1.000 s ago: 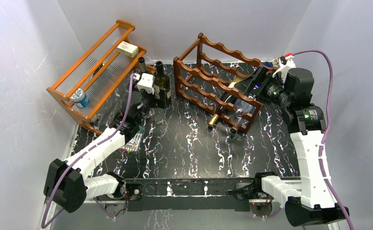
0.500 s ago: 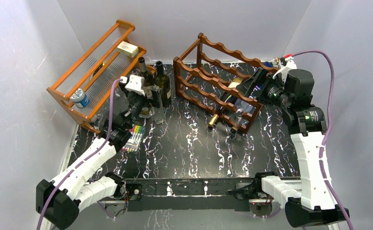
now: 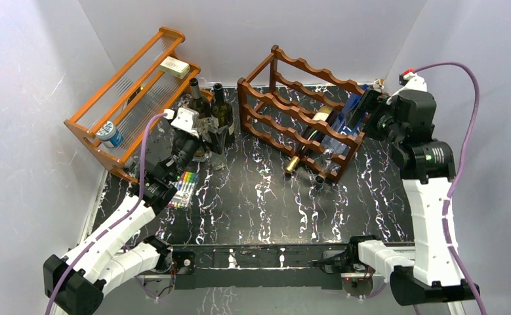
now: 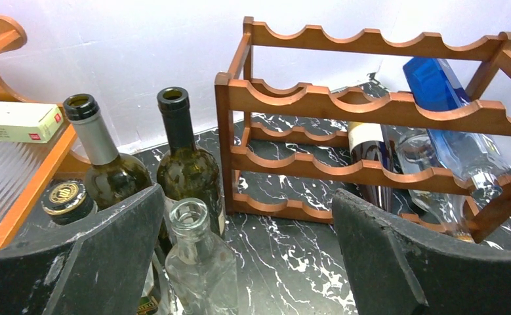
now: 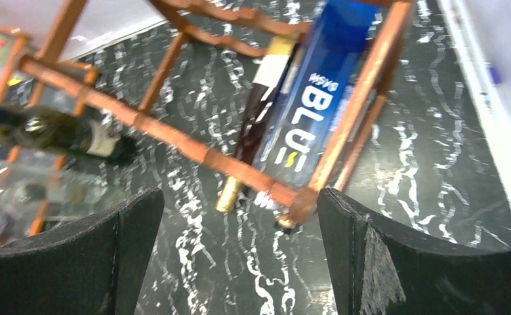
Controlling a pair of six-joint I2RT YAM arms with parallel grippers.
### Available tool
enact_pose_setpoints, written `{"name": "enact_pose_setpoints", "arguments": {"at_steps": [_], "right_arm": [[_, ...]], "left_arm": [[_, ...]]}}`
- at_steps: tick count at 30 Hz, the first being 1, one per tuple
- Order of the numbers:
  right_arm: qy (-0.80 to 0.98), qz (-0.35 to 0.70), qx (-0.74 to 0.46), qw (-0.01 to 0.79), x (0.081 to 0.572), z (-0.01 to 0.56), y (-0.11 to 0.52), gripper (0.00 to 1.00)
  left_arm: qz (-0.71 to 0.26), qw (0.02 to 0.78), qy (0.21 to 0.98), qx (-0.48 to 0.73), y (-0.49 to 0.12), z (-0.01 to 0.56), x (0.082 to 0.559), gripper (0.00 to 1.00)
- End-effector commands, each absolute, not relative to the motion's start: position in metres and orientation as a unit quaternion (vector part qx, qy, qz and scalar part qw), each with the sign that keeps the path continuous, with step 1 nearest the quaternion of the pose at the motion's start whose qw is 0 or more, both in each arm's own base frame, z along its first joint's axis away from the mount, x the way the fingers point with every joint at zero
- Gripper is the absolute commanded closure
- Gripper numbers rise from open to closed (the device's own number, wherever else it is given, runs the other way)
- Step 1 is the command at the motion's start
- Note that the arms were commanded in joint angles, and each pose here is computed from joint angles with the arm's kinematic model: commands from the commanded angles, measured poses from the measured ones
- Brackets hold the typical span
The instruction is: Take the wine bottle off the wine rack
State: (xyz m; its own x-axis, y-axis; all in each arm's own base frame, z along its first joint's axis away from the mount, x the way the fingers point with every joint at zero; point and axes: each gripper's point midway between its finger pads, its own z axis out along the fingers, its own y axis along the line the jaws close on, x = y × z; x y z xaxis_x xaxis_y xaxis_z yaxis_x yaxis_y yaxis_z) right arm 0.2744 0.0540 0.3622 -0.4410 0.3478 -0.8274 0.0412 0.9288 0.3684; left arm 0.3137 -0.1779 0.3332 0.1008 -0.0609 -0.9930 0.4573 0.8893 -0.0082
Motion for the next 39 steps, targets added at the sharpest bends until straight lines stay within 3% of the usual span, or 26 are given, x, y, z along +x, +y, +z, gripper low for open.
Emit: {"name": "enact_pose_setpoints", "arguments": {"at_steps": [1, 8, 22, 39], "right_arm": [[0.832, 0.038, 0.167, 0.528, 0.293, 0.371, 0.012, 0.02], [0.841, 0.041, 0.171, 0.512, 0.331, 0.380, 0.018, 0.02], [0.902, 0.029, 0.165, 0.397, 0.377, 0.318, 0.033, 0.02], [0.912, -0.125, 0.226, 0.320, 0.444, 0.255, -0.006, 0.06]], "left_arm": [[-0.188, 0.735, 0.630, 0.169, -0.184, 0.346, 0.306, 0.02], [-0.181, 0.744, 0.620, 0.169, -0.180, 0.352, 0.302, 0.02], [-0.214, 0.742, 0.610, 0.176, -0.191, 0.358, 0.292, 0.02], [-0.228, 0.740, 0.605, 0.186, -0.198, 0.362, 0.284, 0.02]]}}
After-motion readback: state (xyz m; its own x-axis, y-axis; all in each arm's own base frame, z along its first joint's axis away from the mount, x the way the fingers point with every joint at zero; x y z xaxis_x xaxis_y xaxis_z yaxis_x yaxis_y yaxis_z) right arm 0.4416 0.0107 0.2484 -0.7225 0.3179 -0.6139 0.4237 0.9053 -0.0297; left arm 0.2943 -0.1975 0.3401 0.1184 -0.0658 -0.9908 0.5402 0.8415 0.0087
